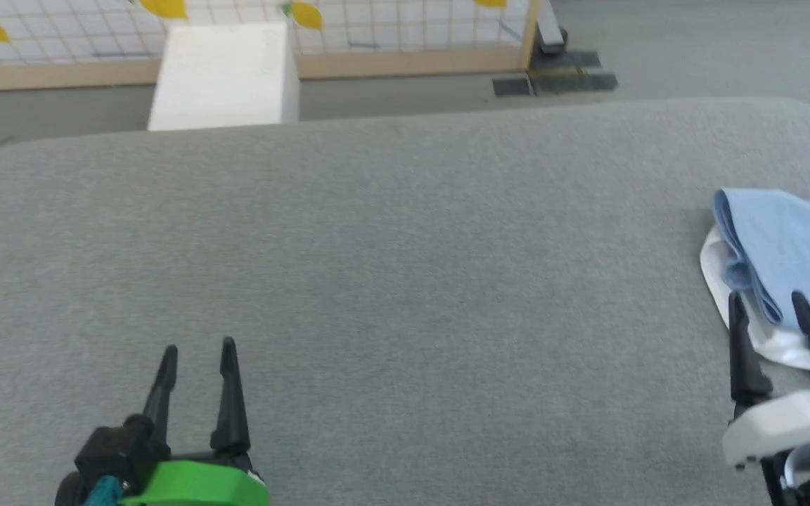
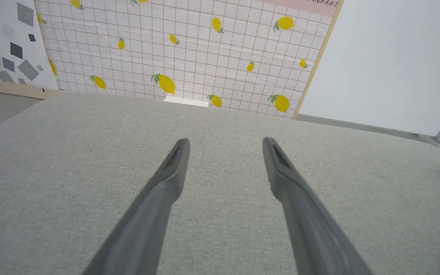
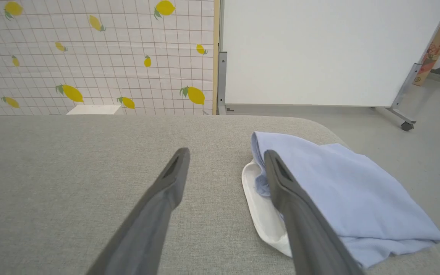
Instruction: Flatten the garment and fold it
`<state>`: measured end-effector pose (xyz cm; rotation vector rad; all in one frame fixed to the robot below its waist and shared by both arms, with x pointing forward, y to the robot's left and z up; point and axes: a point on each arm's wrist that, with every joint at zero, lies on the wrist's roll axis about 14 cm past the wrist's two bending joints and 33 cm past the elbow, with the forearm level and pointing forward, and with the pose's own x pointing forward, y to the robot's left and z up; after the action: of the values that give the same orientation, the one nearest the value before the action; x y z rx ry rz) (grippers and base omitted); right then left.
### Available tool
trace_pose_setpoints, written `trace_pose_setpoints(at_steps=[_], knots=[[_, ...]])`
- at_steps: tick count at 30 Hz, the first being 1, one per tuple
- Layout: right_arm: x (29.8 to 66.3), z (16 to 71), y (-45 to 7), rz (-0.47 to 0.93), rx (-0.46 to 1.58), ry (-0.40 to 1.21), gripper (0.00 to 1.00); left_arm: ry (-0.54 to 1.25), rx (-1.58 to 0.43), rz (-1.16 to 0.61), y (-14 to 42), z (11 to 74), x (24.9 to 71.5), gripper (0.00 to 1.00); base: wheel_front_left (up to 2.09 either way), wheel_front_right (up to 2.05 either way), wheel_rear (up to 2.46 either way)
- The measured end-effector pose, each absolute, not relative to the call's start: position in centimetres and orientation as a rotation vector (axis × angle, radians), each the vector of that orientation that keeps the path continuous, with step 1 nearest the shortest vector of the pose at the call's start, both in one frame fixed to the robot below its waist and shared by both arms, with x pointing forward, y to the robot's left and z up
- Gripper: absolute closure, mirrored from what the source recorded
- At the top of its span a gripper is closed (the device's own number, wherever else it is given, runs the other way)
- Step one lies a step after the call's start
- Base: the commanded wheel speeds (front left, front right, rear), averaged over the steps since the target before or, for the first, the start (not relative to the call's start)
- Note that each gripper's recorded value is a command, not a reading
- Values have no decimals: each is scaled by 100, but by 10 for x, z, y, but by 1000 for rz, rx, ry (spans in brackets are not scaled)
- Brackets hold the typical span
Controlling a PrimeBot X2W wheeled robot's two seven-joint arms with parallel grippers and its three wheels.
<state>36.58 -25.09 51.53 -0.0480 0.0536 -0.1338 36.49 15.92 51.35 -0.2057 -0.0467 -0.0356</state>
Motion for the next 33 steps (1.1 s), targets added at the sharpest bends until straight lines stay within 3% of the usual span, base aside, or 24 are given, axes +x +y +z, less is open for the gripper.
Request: trace_pose_setpoints(at_steps=[19, 20, 33], knots=[[346, 497, -198, 24, -2, 60, 0, -5, -247, -25, 165, 496, 327, 0, 0, 0, 0], [346, 497, -198, 24, -2, 59, 100, -7, -242, -24, 165, 496, 327, 100, 0, 0, 0], [346, 498, -198, 24, -3, 59, 100, -2, -238, -23, 166, 496, 327, 100, 0, 0, 0]])
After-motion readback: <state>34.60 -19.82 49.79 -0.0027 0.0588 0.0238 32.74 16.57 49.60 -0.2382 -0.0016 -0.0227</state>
